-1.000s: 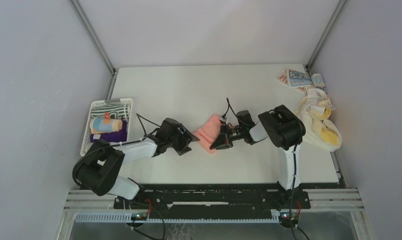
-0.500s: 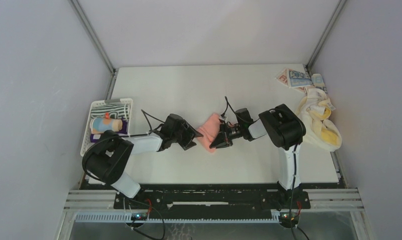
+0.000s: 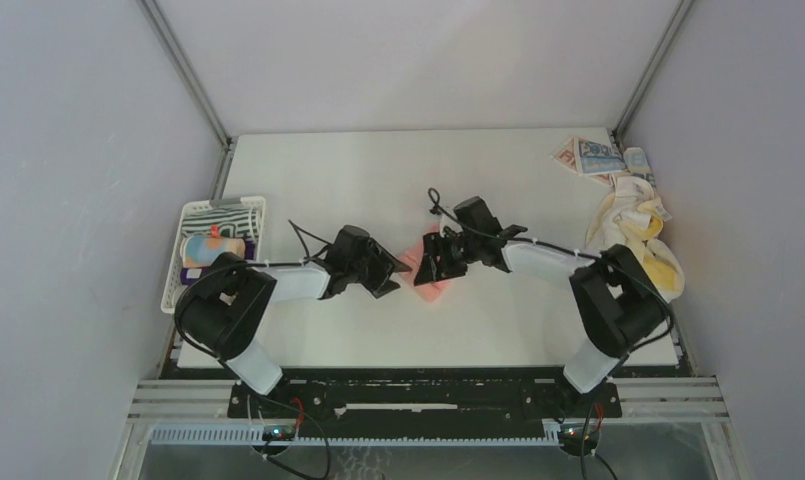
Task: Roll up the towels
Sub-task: Roll the towel at the center of the board.
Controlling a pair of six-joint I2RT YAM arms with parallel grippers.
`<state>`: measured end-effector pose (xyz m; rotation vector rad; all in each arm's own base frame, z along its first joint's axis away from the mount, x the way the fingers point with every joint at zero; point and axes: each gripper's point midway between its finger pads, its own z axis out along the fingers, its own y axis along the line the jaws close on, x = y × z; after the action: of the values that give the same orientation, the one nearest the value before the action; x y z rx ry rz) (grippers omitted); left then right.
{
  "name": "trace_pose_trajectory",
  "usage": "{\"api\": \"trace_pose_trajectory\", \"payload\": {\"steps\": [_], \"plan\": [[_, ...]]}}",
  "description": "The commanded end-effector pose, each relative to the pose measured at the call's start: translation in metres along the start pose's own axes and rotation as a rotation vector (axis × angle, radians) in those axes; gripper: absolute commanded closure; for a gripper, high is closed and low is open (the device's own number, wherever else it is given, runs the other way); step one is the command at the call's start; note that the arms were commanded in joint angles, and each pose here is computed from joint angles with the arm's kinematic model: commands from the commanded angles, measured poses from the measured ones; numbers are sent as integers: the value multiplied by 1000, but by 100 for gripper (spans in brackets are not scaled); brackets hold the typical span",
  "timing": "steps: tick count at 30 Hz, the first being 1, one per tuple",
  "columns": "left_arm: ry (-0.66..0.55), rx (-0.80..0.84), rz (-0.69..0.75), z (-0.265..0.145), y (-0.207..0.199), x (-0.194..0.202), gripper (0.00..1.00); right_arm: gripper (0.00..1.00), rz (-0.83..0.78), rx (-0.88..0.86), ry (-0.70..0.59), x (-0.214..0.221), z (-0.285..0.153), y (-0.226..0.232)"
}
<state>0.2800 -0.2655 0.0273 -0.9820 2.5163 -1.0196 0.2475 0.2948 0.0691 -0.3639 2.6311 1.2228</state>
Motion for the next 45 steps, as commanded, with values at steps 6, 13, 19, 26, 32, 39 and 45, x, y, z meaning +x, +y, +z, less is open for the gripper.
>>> {"api": "trace_pose_trajectory", "payload": {"steps": [6, 13, 19, 26, 32, 39, 45], "plan": [[13, -265, 14, 7, 63, 3, 40, 40, -667, 582, -170, -5, -24, 6], [27, -275, 3, 8, 65, 6, 39, 40, -989, 751, -207, 4, -2, 22], [36, -279, -4, 9, 66, 7, 39, 43, -1047, 767, -175, 15, 16, 11], [44, -279, -11, 9, 66, 8, 39, 43, -1095, 877, -120, 18, 22, -14], [46, -281, -17, 8, 68, 7, 39, 44, -1094, 893, -76, 25, 30, -29], [42, -284, -22, 6, 70, 5, 39, 43, -1045, 934, -58, 21, 29, -45], [38, -293, -22, 5, 73, 1, 39, 43, -968, 920, -38, 16, 25, -50]]}}
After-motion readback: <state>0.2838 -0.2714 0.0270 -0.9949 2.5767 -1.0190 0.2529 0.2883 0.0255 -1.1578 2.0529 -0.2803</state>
